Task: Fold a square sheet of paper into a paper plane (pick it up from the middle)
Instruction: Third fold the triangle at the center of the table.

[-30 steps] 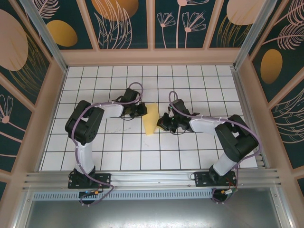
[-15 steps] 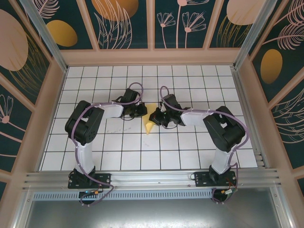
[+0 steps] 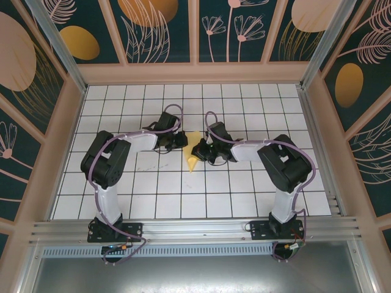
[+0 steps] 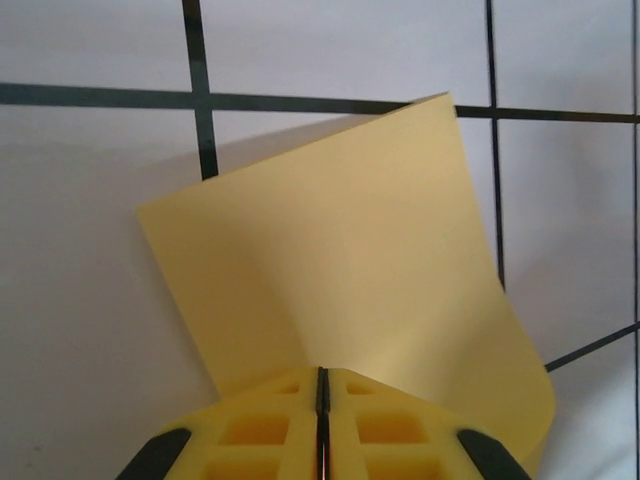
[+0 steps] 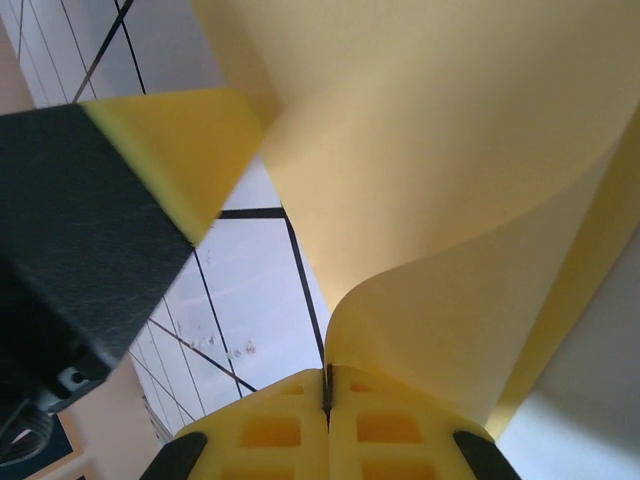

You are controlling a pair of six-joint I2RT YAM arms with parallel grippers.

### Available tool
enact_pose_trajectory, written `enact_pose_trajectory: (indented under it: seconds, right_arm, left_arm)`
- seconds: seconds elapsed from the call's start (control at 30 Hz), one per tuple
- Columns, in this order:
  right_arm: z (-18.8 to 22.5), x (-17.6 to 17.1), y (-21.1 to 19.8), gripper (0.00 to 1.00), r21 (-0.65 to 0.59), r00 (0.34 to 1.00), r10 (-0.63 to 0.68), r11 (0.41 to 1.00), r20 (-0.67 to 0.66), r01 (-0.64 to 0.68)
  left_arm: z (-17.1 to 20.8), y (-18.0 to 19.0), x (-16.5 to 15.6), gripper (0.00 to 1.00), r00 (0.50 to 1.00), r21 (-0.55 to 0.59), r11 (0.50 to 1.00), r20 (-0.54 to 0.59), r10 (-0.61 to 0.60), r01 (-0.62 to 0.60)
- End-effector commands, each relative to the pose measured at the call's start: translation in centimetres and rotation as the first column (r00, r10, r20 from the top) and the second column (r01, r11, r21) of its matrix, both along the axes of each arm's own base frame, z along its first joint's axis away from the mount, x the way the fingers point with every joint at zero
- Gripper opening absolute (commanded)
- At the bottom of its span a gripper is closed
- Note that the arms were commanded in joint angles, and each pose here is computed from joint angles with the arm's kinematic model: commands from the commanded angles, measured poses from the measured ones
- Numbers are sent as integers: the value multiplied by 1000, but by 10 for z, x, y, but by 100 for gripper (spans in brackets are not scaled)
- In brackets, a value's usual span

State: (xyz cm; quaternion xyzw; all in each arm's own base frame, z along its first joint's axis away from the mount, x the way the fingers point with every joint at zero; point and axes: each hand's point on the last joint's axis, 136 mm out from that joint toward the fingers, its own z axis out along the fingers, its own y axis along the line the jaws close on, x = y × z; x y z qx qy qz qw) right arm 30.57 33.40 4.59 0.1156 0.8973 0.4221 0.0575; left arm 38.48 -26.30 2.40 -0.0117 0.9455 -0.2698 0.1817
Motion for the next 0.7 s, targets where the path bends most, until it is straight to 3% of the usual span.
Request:
enact_pose_trajectory:
  seconds: [0.0,0.67]
  right_arm:
    - [-4,3,4,0,19,1000,-17,1000,6,17]
    - [-10,7,9,0,43,1000,-27,999,-2,27]
  left_arm:
    - [-14,-2,-2,11,999,18,1000,-45,0,1]
    - [-27,-1,-8,11,996,31,999,-86,-10,13]
